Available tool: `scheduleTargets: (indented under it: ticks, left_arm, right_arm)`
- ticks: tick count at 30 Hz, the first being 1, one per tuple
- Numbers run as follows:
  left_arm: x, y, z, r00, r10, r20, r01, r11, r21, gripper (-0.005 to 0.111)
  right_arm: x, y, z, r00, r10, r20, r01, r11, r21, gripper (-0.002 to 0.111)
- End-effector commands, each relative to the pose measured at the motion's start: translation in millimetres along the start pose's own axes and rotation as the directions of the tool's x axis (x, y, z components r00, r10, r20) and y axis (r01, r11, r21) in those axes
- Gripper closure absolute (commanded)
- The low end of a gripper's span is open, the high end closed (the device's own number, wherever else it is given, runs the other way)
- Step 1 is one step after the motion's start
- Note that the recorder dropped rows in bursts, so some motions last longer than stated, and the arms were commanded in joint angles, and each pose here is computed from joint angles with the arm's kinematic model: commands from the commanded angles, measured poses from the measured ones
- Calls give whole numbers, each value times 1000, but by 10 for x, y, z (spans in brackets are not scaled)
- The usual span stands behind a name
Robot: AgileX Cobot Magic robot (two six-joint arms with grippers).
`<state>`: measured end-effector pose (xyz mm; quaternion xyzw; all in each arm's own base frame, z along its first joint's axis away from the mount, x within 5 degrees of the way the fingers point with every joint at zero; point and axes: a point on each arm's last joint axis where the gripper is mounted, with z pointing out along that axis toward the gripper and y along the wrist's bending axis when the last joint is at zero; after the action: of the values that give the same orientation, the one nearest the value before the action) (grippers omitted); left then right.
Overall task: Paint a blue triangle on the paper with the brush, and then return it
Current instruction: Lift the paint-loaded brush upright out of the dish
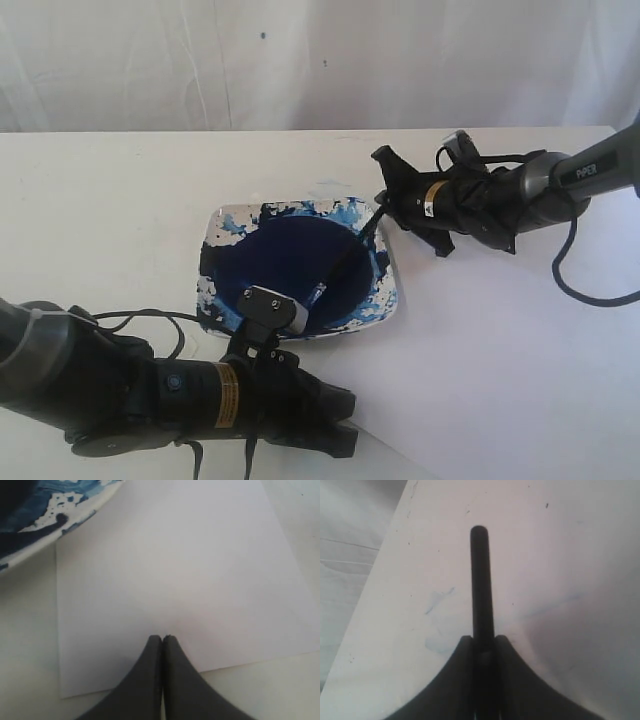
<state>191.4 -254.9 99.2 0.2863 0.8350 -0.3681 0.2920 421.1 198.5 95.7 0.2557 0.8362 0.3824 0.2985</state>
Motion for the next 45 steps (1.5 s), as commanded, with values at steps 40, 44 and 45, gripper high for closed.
scheduleTargets:
  ticks: [40, 44, 45]
  left_arm:
    - [124, 42, -1, 995, 37, -92, -40, 999, -34, 107]
    - [124, 42, -1, 995, 37, -92, -40, 999, -34, 107]
    - [124, 42, -1, 995, 37, -92, -40, 999, -34, 107]
  right_arm:
    - [-974, 506, -718, 835, -166, 524, 474, 699, -534, 105]
    - [-1002, 360, -623, 828, -111, 549, 438, 740, -511, 105]
    - [-1008, 329, -604, 822, -106, 559, 437, 748, -500, 105]
